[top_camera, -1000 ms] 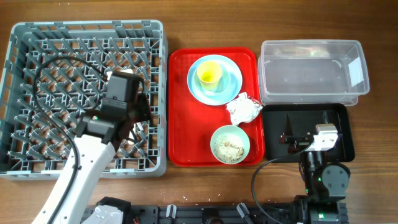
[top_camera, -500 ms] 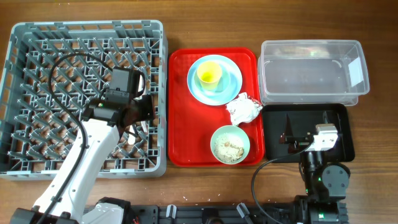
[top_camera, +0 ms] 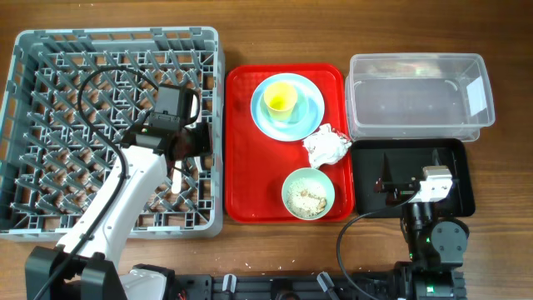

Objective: Sort waste into correct bins and load items into the dishwasher rack
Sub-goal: 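Carry the fork into the dish rack and release it beside the spoon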

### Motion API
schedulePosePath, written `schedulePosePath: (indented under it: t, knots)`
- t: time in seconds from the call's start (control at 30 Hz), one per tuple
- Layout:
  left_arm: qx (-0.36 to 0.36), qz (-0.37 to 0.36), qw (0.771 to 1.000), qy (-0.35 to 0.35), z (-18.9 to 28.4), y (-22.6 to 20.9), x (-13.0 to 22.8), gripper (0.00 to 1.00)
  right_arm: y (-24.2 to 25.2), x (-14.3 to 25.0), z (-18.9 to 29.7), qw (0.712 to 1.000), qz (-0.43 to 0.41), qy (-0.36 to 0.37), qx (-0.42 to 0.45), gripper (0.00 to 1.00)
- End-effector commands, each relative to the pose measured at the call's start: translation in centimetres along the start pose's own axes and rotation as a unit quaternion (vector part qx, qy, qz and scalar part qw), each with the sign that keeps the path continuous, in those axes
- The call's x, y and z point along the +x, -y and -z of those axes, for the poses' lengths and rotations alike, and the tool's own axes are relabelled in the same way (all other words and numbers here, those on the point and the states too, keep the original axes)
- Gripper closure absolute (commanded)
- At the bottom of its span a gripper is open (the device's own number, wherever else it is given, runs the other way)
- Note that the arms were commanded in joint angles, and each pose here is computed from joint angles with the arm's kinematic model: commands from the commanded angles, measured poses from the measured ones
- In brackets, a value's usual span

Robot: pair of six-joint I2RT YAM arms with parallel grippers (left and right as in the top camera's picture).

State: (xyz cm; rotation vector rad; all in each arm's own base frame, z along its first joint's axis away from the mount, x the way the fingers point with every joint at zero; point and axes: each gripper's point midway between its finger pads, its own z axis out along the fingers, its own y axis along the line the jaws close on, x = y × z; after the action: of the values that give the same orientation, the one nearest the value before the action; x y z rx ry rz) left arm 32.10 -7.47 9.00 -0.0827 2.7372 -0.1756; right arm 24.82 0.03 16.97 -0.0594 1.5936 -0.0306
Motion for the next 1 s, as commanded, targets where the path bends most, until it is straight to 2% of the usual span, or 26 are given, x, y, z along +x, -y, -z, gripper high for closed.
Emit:
schedulePosePath:
  t: [0.0,0.23,0.27,0.33,0.4,0.53,0.7,0.8,0.87,0.97]
  knots:
    - [-0.014,-0.008,1.0,-0.004,-0.4,-0.6,0.1,0.94,-0.4,0.0,0.0,1.0,0.007,0.001,-0.011,0.0]
    - [-0.024,-0.008,1.0,-0.005,-0.6,-1.0,0.3,0.92,-0.4,0.0,0.0,1.0,0.007,0.001,-0.011,0.0]
    - [-0.024,-0.008,1.0,-0.005,-0.6,-1.0,0.3,0.9,-0.4,0.0,0.0,1.0,0.007,0.001,-0.011,0.0]
    - [-0.027,-0.008,1.0,-0.004,-0.6,-1.1,0.2,0.73,-0.4,0.0,0.0,1.0,0.007,0.001,-0.011,0.0]
    - [-0.037,-0.008,0.999,-0.001,-0.6,-1.4,0.1,0.64,-0.4,0.0,0.0,1.0,0.007,0.001,-0.011,0.0]
    - [-0.077,-0.008,0.997,0.015,-0.4,-2.8,-0.5,0.67,-0.4,0.0,0.0,1.0,0.007,0.001,-0.011,0.0]
    - [-0.069,0.008,0.996,0.048,1.0,-2.2,-2.6,0.73,-0.4,0.0,0.0,1.0,0.007,0.001,-0.011,0.01]
    - [-0.024,0.035,0.997,0.069,3.3,-0.5,-3.9,0.73,-0.4,0.0,0.0,1.0,0.007,0.001,-0.011,0.0]
    - [0.019,0.035,0.996,0.083,5.0,1.0,-4.4,0.69,-0.4,0.0,0.0,1.0,0.007,0.001,-0.011,0.0]
    - [0.118,0.075,0.986,0.085,7.7,4.1,-4.1,0.7,-0.4,0.0,0.0,1.0,0.007,0.001,-0.011,0.0]
